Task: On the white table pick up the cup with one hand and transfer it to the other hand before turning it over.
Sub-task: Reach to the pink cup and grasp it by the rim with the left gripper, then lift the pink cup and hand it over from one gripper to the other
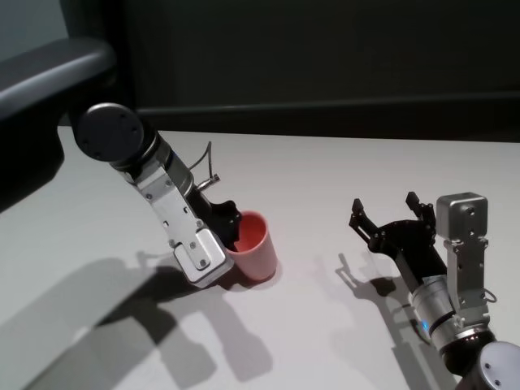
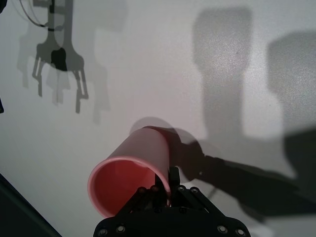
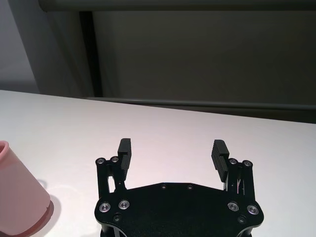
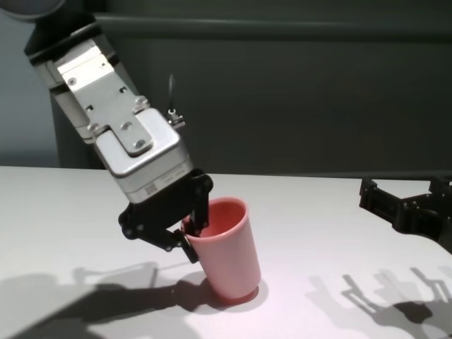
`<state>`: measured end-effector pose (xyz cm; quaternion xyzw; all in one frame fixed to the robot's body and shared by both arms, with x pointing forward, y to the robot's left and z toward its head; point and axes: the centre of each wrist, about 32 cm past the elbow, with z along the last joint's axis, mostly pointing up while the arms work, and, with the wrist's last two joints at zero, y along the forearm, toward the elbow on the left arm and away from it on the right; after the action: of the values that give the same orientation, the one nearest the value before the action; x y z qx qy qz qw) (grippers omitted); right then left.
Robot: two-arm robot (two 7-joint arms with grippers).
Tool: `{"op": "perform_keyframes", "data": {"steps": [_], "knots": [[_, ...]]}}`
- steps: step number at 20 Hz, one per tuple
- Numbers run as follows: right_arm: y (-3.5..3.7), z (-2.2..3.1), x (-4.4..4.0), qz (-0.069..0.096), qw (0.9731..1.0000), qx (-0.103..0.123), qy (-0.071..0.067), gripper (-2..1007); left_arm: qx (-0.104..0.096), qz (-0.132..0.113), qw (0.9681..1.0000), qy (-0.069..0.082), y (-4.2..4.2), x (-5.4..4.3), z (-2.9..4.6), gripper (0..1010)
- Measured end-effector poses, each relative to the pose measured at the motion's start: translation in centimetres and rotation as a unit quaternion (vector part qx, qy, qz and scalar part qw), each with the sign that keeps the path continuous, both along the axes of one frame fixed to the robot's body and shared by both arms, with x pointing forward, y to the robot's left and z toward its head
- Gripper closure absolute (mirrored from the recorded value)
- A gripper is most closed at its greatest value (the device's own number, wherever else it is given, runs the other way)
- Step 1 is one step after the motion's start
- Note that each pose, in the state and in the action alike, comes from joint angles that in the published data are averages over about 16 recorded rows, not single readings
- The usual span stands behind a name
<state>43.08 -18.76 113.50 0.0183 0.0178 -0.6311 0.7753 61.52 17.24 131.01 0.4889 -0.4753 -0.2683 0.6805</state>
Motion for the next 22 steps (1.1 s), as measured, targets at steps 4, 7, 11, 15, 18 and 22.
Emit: {"op": "perform_keyframes", "data": {"steps": [4, 7, 11, 15, 18, 22], "knots": [[0.0, 0.0, 0.0, 0.0, 1.0, 0.0, 0.0, 3, -0.006, 0.003, 1.0, 0.002, 0.04, 0.05, -0.14, 929], [0.0, 0.0, 0.0, 0.0, 1.0, 0.0, 0.0, 3, -0.016, 0.009, 0.9998, 0.005, 0.17, 0.08, -0.24, 953], [0.0, 0.0, 0.0, 0.0, 1.0, 0.0, 0.0, 3, -0.038, 0.026, 0.9989, 0.01, 0.69, 0.11, -0.26, 959], [0.0, 0.0, 0.0, 0.0, 1.0, 0.0, 0.0, 3, -0.068, 0.051, 0.9963, 0.016, 1.56, 0.16, -0.08, 960], [0.0, 0.0, 0.0, 0.0, 1.0, 0.0, 0.0, 3, -0.097, 0.073, 0.9924, 0.019, 2.43, 0.22, 0.21, 960], [0.0, 0.0, 0.0, 0.0, 1.0, 0.0, 0.0, 3, -0.147, 0.106, 0.9831, 0.024, 3.85, 0.3, 0.76, 960]]}}
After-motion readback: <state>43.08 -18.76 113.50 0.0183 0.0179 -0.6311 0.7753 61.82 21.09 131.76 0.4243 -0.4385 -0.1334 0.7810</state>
